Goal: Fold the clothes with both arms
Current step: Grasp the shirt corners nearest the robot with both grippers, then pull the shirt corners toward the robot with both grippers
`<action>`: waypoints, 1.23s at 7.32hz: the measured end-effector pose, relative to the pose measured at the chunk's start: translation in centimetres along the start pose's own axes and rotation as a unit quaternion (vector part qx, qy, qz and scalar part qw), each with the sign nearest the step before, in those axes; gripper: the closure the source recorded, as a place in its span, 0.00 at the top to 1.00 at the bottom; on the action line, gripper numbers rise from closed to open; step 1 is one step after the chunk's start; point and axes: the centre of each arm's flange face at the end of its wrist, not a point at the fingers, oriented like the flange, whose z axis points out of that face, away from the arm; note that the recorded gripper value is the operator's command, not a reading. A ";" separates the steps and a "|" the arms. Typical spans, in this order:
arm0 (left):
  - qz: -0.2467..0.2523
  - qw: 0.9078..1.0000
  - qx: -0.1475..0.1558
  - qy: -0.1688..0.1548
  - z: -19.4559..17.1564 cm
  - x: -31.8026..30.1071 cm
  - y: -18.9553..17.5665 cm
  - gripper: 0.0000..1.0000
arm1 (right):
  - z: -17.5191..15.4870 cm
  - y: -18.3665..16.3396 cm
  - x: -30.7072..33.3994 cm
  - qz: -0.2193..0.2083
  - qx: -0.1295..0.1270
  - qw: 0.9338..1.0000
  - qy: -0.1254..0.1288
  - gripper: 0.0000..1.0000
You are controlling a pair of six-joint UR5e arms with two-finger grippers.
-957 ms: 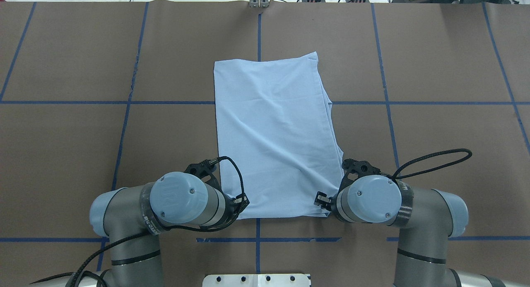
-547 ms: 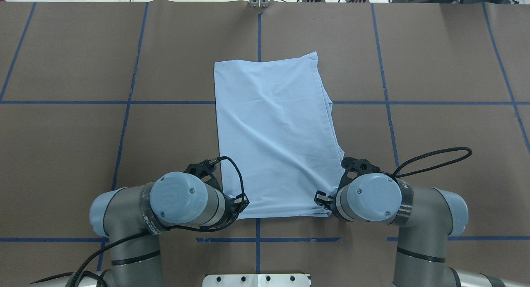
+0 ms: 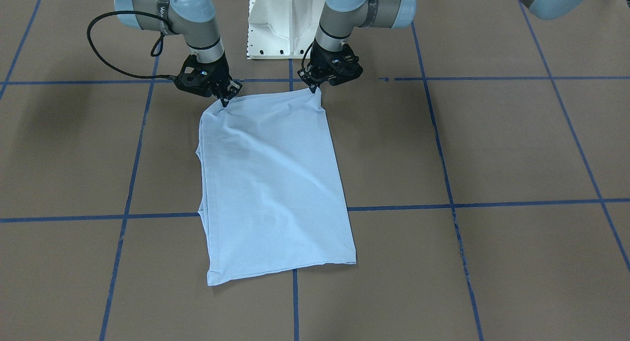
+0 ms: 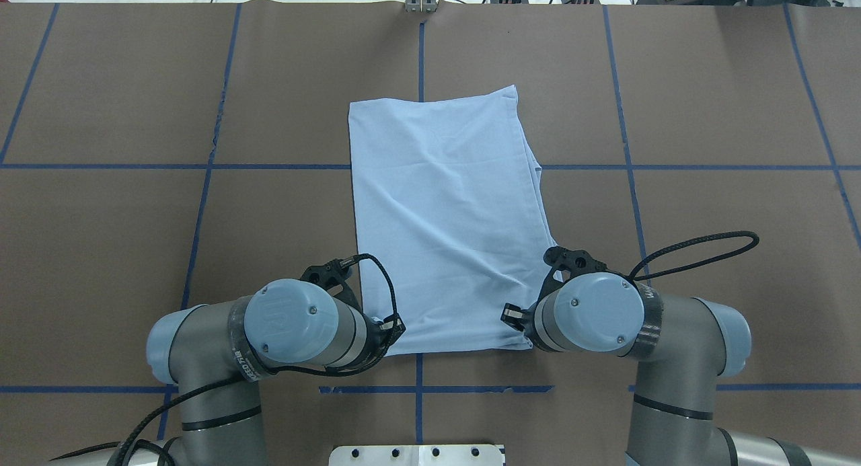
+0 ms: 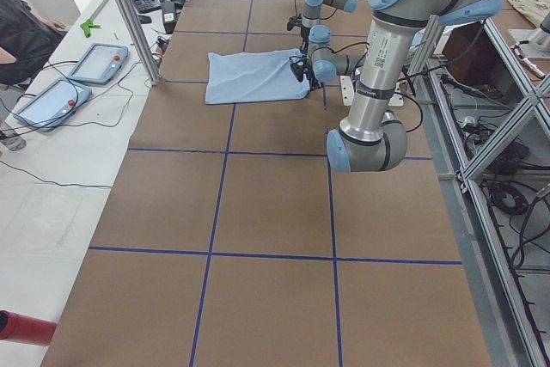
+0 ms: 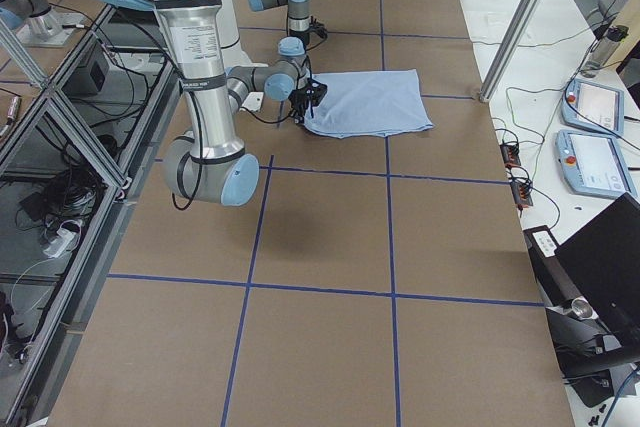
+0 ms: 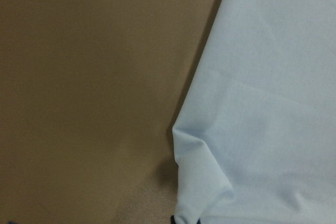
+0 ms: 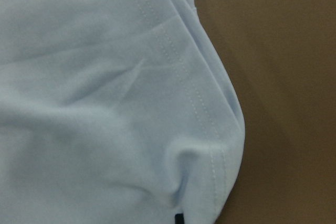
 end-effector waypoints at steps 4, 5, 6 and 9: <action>0.003 1.000 -0.004 0.010 -1.7 -0.7 0.2 0.00 | -1.8 0.3 -0.5 0.000 -0.022 1.000 -0.018 0.00; 0.006 1.000 -0.009 0.012 -2.4 -1.4 0.7 0.00 | -3.0 0.8 -0.5 -0.003 -0.039 0.999 -0.027 0.00; 0.012 1.000 -0.016 0.013 -3.0 -2.3 1.7 0.00 | -4.6 1.7 -0.5 -0.007 -0.063 0.997 -0.038 0.00; 0.035 0.998 -0.048 -0.006 -7.4 -4.9 6.7 0.00 | -8.6 4.0 0.8 -0.019 -0.140 0.989 -0.053 0.00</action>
